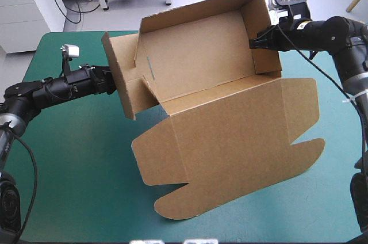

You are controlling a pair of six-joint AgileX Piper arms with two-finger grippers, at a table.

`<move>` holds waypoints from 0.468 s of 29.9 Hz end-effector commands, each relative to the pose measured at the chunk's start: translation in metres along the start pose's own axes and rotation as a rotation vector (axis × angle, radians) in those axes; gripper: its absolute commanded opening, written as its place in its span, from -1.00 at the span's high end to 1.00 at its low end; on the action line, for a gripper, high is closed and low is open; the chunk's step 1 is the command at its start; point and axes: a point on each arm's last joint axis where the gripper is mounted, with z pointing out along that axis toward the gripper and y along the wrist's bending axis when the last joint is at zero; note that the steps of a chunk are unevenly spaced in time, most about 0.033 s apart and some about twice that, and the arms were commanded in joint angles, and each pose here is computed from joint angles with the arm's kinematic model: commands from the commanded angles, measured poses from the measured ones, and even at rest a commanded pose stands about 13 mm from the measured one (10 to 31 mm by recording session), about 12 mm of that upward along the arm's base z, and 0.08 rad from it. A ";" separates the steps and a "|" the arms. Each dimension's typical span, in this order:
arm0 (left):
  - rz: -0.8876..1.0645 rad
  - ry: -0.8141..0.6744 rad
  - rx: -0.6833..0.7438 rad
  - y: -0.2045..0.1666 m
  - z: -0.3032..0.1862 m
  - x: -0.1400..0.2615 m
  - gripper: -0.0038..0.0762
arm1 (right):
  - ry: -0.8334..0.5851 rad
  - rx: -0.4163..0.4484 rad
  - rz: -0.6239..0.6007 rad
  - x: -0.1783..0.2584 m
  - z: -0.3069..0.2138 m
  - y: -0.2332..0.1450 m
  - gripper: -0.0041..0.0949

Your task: Fold the box

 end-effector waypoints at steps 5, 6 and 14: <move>0.054 -0.106 0.139 -0.041 -0.010 -0.022 -0.60 | -0.176 0.039 0.005 -0.023 -0.020 0.014 0.95; 0.053 -0.115 0.144 -0.044 -0.010 -0.023 -0.60 | -0.176 0.036 0.013 -0.023 -0.020 0.014 0.95; 0.057 -0.144 0.183 -0.054 -0.005 -0.026 -0.60 | -0.189 0.038 0.021 -0.024 -0.020 0.016 0.95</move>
